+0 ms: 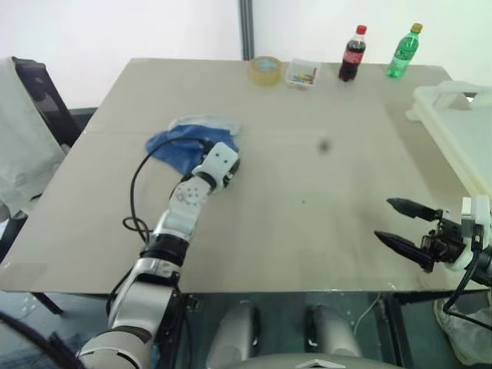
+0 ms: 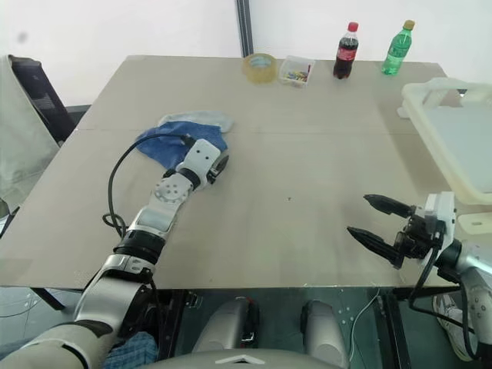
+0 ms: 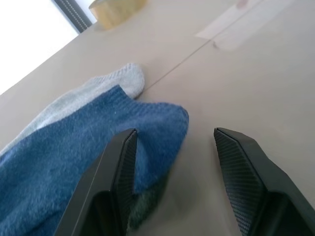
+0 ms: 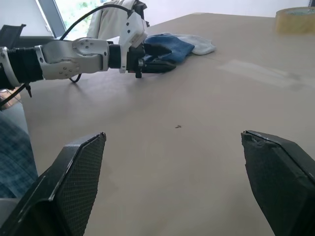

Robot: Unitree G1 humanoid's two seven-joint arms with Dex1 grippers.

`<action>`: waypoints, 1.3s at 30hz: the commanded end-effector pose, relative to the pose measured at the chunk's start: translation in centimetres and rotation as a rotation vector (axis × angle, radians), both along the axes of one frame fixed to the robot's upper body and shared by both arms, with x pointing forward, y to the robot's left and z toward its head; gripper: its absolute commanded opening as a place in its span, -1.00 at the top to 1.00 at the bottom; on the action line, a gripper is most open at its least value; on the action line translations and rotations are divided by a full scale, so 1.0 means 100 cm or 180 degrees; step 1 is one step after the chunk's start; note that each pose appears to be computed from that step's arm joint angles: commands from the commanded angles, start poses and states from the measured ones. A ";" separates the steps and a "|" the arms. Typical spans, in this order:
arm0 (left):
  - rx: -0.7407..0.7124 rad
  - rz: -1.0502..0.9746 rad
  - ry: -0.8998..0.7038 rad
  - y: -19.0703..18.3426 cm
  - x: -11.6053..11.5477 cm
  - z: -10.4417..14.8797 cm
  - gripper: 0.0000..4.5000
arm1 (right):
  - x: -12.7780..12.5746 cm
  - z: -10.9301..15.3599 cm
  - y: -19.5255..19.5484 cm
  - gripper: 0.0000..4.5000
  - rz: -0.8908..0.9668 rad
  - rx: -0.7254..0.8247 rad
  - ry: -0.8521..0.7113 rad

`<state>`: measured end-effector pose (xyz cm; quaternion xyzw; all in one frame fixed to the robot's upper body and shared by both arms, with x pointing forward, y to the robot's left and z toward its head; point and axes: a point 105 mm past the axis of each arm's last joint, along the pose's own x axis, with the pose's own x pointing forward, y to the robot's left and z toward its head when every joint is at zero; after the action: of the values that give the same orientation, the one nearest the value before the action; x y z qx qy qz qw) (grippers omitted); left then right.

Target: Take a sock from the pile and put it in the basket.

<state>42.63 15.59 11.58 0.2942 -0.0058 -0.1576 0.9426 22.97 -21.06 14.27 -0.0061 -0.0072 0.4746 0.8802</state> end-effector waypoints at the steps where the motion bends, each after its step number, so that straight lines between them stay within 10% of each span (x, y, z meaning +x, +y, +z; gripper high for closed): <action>1: 0.0097 -0.0001 -0.0183 -0.003 0.007 0.012 -0.19 | -0.002 0.006 -0.001 -0.99 -0.0044 -0.0053 -0.0168; 8: 0.0181 0.0052 -0.0252 0.000 0.011 0.015 -0.19 | -0.001 0.003 -0.005 -0.99 -0.0110 -0.0079 -0.0185; 14: 0.0149 0.0035 -0.0331 -0.004 0.013 0.021 0.97 | -0.002 0.000 -0.007 -1.00 -0.0153 -0.0094 -0.0181; 24: -0.0145 -0.0241 -0.0322 -0.039 0.005 0.033 0.99 | -0.003 -0.001 -0.009 -1.00 -0.0198 -0.0107 -0.0172; 39: -0.0663 -0.1530 0.0992 -0.185 -0.088 -0.003 0.99 | -0.006 -0.002 -0.016 -1.00 -0.0326 -0.0148 -0.0184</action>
<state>34.90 -1.09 9.74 0.1664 0.0800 -0.3913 0.9016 22.46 -22.13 13.05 -0.0245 0.0000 0.4397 0.8978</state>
